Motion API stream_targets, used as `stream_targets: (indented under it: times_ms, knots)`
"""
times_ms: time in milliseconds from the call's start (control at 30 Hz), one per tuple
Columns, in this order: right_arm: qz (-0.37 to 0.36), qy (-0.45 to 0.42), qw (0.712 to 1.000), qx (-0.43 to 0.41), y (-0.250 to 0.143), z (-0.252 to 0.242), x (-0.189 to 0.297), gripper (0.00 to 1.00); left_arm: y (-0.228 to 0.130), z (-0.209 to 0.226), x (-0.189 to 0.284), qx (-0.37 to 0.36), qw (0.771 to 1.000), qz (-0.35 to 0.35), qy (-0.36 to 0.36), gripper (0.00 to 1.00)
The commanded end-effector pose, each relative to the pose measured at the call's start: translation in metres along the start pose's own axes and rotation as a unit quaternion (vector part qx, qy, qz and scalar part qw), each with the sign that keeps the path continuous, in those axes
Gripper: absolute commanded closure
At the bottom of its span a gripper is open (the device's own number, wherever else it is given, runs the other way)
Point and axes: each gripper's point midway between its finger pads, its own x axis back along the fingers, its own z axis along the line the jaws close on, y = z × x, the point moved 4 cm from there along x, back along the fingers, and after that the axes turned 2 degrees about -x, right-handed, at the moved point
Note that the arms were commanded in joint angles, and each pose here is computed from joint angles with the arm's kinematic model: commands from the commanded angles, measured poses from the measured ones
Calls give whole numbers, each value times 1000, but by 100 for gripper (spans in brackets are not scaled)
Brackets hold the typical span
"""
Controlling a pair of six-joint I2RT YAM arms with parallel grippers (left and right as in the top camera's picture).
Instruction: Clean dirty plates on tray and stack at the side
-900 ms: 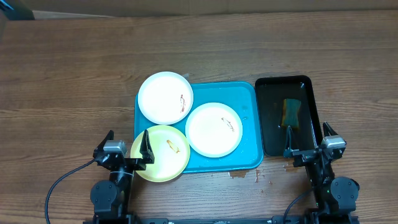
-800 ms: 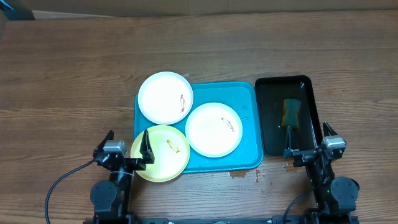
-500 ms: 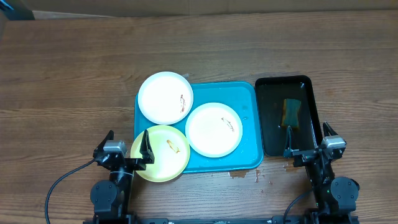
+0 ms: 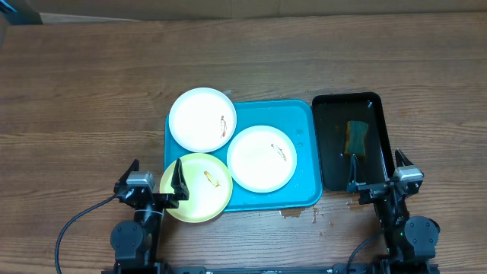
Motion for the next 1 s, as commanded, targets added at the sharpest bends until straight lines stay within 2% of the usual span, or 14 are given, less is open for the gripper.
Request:
stream_targets:
  times_ms: [0,767,867,967]
  knots:
    - [-2,6,1000,2,-2,2,0,0,-1,2,0,-9,1000,0,6,0]
    - [-2,6,1000,2,-2,2,0,0,0,4,0,-15,1000,-3,15,0]
    - [-2,5,1000,2,-2,1,0,0,32,22,5,-61,991,-80,92,0]
    - [-2,-21,1000,2,-2,-5,0,0,48,23,8,-60,986,-118,101,0]
